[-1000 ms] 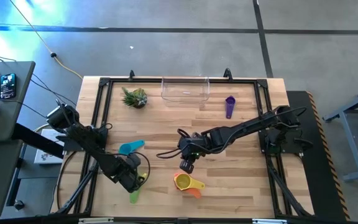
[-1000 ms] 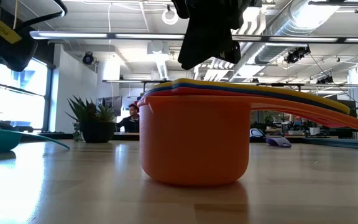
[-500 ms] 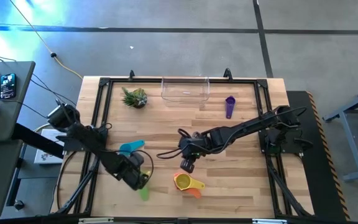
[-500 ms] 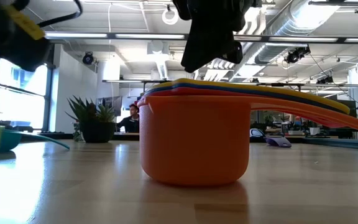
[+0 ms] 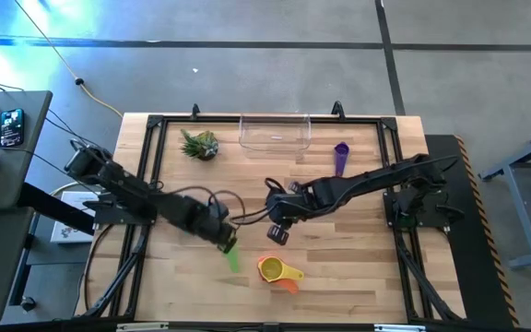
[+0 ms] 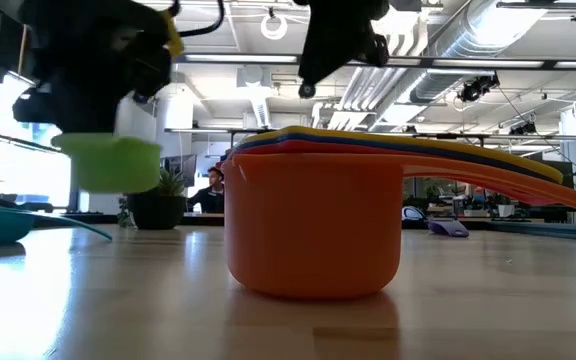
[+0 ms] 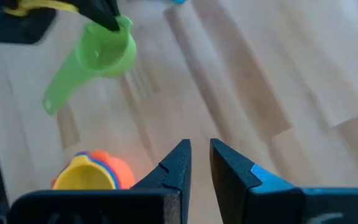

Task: Nest measuring cups in basket
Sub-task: Stack the green measuring cup on the yellow measuring cup

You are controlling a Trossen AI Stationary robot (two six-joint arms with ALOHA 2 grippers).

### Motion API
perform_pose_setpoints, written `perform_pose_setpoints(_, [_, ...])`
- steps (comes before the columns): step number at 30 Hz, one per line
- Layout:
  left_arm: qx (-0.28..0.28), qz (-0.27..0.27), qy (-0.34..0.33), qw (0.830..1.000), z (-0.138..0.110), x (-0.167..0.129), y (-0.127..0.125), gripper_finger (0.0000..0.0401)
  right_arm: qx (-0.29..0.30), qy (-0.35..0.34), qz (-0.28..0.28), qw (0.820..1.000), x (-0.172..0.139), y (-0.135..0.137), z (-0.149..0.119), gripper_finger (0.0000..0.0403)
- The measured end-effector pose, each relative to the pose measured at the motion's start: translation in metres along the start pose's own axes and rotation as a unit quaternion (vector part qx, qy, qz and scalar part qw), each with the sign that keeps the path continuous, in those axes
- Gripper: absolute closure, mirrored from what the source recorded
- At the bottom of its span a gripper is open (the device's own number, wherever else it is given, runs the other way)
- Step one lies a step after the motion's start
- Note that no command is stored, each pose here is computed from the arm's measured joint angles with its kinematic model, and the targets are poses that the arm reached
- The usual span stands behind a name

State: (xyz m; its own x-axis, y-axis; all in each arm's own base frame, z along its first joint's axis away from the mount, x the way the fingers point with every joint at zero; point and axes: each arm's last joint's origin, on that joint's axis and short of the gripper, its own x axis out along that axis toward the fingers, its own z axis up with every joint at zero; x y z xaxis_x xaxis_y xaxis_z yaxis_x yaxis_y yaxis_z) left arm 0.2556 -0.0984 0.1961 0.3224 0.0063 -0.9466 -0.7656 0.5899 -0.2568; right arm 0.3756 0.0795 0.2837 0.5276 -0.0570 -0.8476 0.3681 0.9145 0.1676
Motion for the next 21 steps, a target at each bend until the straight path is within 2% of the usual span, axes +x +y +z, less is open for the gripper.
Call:
perform_pose_setpoints(9, [-0.030,-0.008,-0.045,0.998,0.051,-0.002,0.016,0.0393,0.010,-0.068,-0.083,0.994,-0.039,-0.007,0.030,0.0352])
perform_pose_setpoints(15, [-0.049,-0.010,-0.067,0.997,0.077,-0.001,0.027,0.0392,0.022,-0.117,-0.092,0.989,-0.069,-0.016,0.055,0.0352])
perform_pose_setpoints(21, [-0.054,0.014,-0.070,0.996,0.096,0.007,0.039,0.0392,0.008,-0.150,-0.086,0.985,-0.090,-0.022,0.072,0.0352])
